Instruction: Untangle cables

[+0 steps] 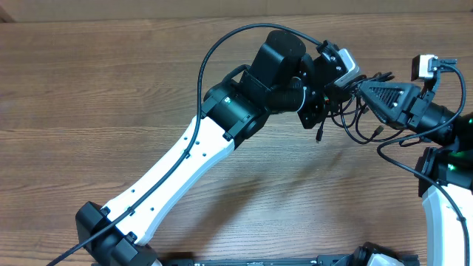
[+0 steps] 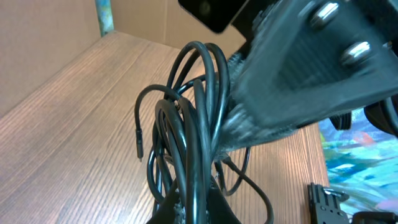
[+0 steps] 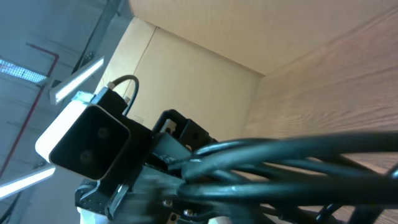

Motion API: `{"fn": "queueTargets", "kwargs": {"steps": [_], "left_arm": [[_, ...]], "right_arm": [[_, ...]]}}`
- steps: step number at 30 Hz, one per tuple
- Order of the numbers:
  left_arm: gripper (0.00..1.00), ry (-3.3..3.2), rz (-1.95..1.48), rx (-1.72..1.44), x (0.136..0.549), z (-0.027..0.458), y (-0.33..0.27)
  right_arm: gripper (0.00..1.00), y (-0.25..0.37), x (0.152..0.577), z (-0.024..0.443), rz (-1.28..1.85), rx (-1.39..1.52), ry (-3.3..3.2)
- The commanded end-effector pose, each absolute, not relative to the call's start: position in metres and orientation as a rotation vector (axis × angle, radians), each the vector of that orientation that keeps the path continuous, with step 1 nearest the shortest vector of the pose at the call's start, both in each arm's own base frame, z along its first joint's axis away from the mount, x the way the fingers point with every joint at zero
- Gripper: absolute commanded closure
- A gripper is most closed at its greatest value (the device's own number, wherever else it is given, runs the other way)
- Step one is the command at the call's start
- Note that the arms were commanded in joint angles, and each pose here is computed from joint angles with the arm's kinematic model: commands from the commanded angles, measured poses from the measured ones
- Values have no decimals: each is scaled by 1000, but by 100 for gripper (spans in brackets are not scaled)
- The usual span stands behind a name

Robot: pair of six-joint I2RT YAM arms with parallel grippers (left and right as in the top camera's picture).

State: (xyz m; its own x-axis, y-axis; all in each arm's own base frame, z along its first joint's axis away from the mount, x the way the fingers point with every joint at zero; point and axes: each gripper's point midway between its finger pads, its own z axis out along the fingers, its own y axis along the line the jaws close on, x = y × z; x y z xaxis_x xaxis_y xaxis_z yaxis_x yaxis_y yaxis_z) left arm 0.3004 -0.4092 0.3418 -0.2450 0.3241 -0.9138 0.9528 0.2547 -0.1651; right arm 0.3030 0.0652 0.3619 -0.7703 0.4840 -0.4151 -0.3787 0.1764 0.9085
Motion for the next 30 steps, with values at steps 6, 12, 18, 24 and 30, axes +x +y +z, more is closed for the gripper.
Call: {"fn": "queueTargets", "kwargs": {"steps": [6, 12, 18, 24, 30], "left_arm": [[96, 1687, -1016, 1228, 291, 346, -414], [96, 1660, -1019, 1266, 284, 346, -417], [96, 1651, -1026, 1291, 280, 344, -418], [83, 1651, -1025, 1290, 280, 344, -418], [44, 1660, -1021, 1260, 293, 346, -408]], "right_arm": [[64, 64, 305, 370, 1646, 102, 1770], [72, 64, 306, 370, 1644, 106, 1768], [96, 64, 306, 370, 1645, 105, 1768], [96, 65, 305, 370, 1649, 96, 1774], [96, 72, 292, 371, 1628, -56, 1787]]}}
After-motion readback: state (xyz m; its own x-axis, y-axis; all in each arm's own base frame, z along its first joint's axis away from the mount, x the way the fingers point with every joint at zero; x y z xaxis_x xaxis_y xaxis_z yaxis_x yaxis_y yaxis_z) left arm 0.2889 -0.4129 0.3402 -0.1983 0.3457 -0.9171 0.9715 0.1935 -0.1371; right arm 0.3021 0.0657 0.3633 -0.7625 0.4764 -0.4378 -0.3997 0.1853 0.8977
